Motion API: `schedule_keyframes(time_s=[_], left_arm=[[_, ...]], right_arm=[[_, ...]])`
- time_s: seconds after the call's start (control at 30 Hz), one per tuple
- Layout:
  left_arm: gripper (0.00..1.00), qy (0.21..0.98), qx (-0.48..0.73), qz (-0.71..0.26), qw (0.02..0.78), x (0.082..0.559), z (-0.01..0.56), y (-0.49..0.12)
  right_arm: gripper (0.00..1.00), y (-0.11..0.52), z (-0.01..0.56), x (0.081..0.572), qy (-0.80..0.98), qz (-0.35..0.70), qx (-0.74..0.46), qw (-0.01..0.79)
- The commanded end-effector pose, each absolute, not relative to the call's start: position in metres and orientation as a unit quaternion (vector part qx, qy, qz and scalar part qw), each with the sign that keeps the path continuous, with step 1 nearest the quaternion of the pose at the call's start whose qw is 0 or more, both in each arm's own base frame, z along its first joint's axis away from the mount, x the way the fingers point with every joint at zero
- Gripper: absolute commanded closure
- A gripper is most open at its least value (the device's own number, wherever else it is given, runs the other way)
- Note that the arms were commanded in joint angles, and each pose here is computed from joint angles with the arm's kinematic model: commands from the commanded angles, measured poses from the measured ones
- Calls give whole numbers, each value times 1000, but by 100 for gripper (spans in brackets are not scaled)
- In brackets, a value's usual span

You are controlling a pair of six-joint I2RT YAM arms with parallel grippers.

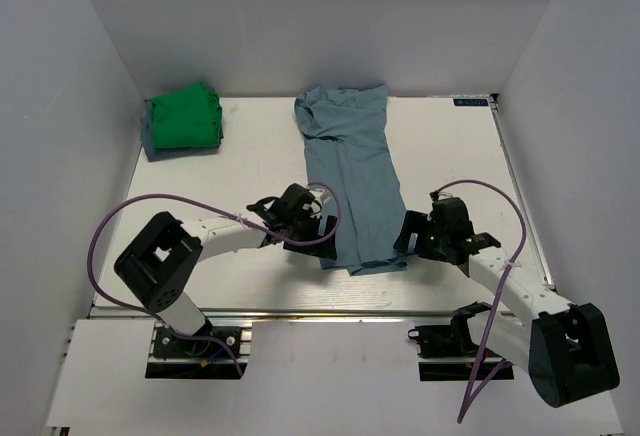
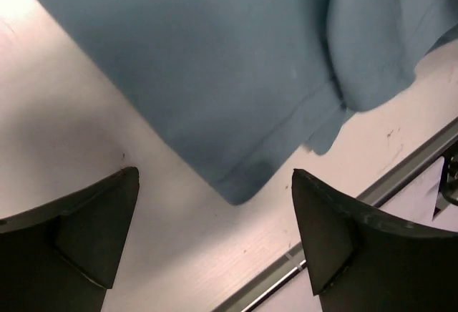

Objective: Fold and stack the t-shirts
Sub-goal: Grab the bottom of the folded rectangular tshirt with both arms

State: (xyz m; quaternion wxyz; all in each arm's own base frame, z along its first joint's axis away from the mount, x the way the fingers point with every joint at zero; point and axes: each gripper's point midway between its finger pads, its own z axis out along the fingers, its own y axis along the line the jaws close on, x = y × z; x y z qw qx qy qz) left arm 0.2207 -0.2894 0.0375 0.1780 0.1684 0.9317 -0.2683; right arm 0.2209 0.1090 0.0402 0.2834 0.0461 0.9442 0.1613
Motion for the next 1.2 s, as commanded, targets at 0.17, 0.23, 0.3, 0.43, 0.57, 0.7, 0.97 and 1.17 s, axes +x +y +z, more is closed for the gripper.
schedule_keyframes(time_s=[0.17, 0.23, 0.3, 0.43, 0.57, 0.7, 0.97, 1.17], left_arm=[[16, 935, 168, -270, 154, 190, 18, -294], [20, 932, 180, -273, 158, 188, 22, -304], [23, 936, 184, -260, 148, 183, 11, -303], [41, 934, 194, -261, 146, 184, 7, -315], [78, 938, 201, -248, 133, 177, 6, -316], [90, 929, 215, -261, 151, 178, 22, -320], [90, 912, 246, -271, 186, 180, 62, -318], [100, 908, 222, -277, 221, 214, 90, -332]], right_arm=[[15, 120, 29, 221, 934, 199, 51, 292], [21, 125, 27, 218, 934, 214, 43, 283], [22, 128, 25, 219, 933, 220, 41, 282], [59, 133, 23, 218, 932, 231, 34, 278], [100, 137, 30, 215, 927, 247, 30, 280], [100, 136, 36, 205, 927, 252, 31, 275], [100, 143, 72, 202, 910, 285, 18, 302], [100, 145, 94, 232, 898, 275, 18, 342]])
